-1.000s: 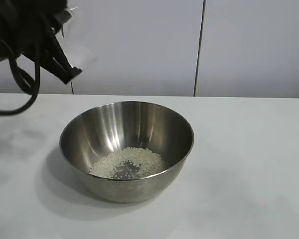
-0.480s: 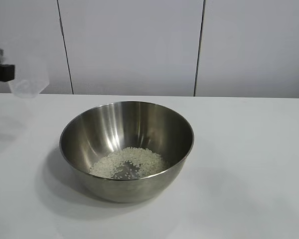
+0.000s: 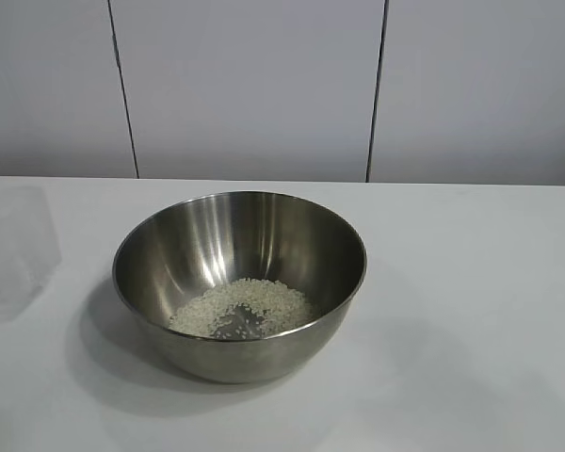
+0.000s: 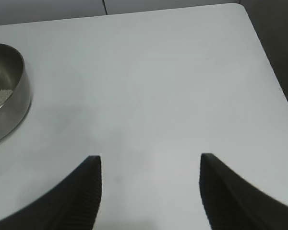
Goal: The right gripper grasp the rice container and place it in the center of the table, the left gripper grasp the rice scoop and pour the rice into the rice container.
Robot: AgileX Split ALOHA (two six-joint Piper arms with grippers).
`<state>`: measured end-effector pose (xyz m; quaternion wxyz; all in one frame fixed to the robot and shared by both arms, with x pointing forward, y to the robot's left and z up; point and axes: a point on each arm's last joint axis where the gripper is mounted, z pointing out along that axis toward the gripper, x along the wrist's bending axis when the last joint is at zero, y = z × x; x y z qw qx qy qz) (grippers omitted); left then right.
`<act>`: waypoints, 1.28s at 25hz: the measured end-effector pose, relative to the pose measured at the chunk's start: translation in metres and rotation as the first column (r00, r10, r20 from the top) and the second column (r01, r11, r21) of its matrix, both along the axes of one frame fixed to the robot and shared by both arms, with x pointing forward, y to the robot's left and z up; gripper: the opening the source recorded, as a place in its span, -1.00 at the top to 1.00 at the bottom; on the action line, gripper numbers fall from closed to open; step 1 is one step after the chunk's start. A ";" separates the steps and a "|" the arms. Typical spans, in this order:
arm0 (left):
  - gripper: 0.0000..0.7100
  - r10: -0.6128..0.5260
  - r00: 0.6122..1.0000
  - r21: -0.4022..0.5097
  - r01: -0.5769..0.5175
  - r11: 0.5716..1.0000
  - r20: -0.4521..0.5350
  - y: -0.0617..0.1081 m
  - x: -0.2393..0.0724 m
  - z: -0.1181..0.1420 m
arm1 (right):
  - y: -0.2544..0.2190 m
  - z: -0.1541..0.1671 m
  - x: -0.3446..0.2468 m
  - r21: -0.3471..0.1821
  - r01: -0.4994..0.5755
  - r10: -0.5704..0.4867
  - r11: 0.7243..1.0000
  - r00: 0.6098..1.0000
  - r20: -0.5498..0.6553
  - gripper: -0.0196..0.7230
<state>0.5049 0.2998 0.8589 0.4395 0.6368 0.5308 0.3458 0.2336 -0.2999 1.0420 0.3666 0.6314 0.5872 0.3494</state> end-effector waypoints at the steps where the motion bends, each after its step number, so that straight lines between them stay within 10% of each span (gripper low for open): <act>1: 0.97 -0.004 1.000 0.008 0.004 1.000 -0.025 0.000 0.000 -0.007 | 0.000 0.000 0.000 0.000 0.000 0.000 1.000 1.000 0.000 -0.15; 9: 0.88 -0.035 0.999 0.046 0.036 0.998 -0.013 -0.001 0.001 -0.016 | 0.000 0.000 0.000 0.000 0.000 0.000 1.000 1.000 0.000 -0.15; 17: -0.40 -0.043 0.997 0.049 0.046 0.998 -0.057 -0.002 -0.008 -0.020 | 0.000 0.000 0.000 0.000 0.000 0.000 1.000 1.000 0.002 -0.15; 32: -0.50 0.135 0.983 0.094 -0.124 0.988 -0.121 0.012 -0.032 -0.023 | 0.000 0.000 0.000 0.000 0.000 0.000 1.000 1.000 0.002 -0.15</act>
